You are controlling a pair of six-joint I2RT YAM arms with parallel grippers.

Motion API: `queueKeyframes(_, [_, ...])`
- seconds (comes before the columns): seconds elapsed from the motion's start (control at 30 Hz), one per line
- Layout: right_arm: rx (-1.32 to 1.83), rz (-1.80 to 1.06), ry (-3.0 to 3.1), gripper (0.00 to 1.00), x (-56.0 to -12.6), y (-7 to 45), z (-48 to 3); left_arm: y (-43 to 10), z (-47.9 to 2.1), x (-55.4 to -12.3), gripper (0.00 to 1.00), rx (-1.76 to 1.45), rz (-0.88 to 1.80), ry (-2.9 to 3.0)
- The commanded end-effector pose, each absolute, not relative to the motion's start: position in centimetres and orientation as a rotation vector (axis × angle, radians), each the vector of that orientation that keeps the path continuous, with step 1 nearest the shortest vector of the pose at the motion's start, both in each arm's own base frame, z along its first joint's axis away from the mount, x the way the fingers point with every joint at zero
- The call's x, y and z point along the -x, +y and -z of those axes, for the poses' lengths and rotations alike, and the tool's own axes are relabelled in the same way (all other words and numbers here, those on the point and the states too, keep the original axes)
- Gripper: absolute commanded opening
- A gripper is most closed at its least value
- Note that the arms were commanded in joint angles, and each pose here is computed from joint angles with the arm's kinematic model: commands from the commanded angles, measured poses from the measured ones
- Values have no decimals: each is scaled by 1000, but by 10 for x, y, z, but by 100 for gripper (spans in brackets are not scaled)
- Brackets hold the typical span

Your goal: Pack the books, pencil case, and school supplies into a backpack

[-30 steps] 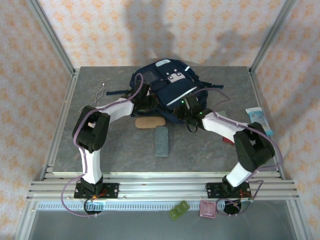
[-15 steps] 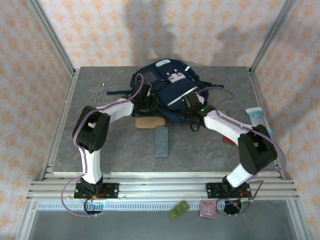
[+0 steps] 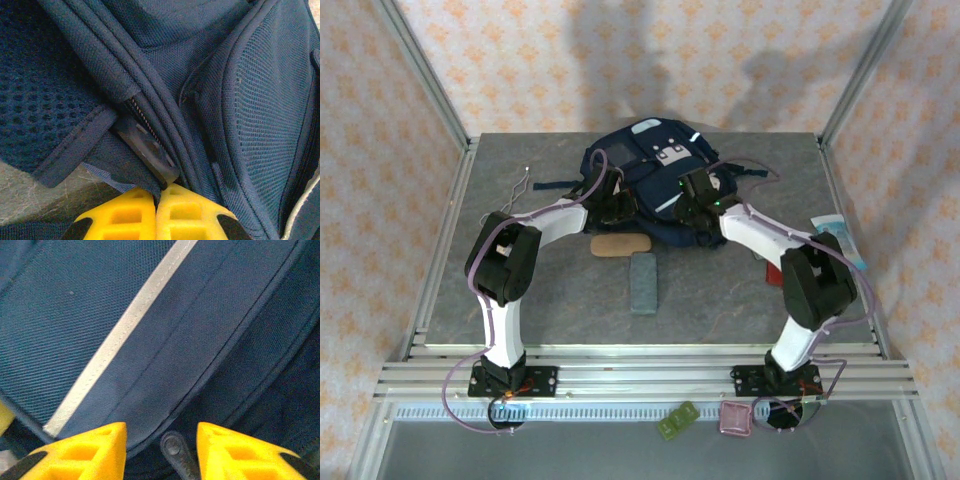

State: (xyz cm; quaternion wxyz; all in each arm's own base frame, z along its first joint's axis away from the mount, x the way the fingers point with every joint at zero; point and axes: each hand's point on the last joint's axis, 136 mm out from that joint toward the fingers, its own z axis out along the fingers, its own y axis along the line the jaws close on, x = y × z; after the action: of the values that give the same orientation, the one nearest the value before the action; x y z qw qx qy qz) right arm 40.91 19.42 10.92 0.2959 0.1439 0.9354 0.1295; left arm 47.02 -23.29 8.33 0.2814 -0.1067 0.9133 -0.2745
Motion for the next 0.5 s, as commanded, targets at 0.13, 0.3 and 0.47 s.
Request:
queueKeyframes(0.13, [-255, -572, 2549, 37, -411, 212, -109, -247, -122, -486, 0, 248, 812, 2309])
queueKeyframes(0.3, [-46, -825, 2587, 33, -380, 228, -122, -245, -118, -485, 0, 247, 796, 2318])
queueKeyframes(0.47, [22, -920, 2676, 26, -349, 231, -116, -246, -117, -487, 0, 251, 800, 2318])
